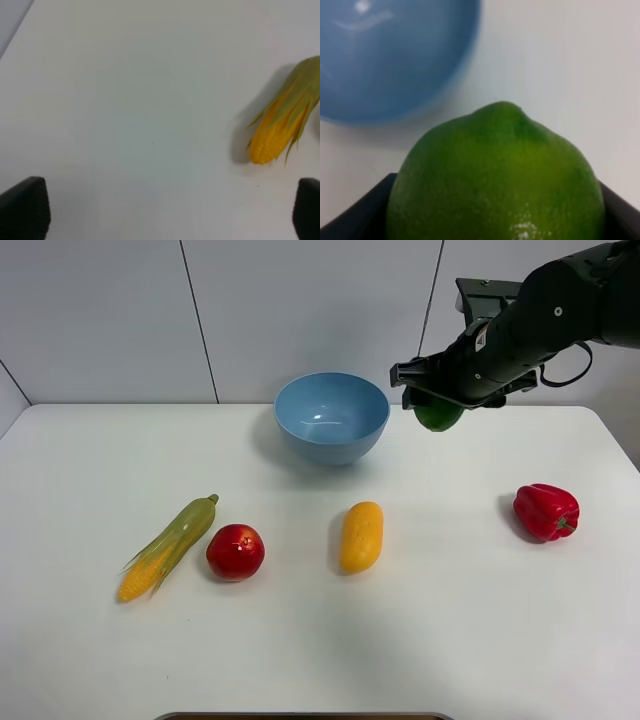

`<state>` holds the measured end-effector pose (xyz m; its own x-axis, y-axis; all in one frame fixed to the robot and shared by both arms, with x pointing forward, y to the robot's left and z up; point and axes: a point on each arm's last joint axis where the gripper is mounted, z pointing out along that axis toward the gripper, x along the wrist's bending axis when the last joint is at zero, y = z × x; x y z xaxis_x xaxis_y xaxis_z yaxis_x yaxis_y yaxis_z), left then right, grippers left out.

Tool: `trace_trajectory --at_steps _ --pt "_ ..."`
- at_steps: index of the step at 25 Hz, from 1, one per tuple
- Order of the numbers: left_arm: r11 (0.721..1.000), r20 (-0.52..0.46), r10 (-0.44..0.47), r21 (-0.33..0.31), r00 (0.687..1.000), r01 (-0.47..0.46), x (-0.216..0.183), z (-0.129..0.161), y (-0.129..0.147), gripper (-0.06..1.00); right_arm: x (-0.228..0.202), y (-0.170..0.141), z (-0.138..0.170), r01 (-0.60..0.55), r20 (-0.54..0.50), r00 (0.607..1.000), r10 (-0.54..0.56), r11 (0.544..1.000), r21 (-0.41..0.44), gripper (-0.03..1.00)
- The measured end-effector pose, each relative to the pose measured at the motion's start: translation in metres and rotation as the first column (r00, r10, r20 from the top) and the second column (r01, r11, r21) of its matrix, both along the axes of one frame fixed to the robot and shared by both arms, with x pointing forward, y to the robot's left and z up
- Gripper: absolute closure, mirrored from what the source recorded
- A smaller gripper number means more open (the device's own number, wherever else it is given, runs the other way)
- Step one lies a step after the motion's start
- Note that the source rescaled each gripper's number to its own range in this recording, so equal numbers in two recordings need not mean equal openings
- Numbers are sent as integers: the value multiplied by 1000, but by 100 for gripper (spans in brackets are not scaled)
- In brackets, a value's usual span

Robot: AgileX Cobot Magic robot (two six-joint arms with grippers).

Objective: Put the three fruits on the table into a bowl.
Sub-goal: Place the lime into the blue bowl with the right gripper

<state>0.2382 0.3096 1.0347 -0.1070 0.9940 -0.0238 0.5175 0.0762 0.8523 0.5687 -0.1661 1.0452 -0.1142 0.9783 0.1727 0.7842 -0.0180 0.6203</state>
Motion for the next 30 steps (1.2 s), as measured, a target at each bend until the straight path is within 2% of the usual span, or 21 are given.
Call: trace_trajectory --at_steps 5,10,21,30 --pt "1000 0 0 0 1000 0 0 0 0 -6 10 8 9 -31 147 989 24 998 45 77" --pt "1000 0 0 0 1000 0 0 0 0 -6 34 17 20 -50 229 973 38 998 45 77" --pt "1000 0 0 0 1000 0 0 0 0 -6 91 58 -9 -101 235 967 96 995 12 77" --pt "1000 0 0 0 1000 0 0 0 0 -6 124 84 -57 -124 200 972 122 992 -3 77"
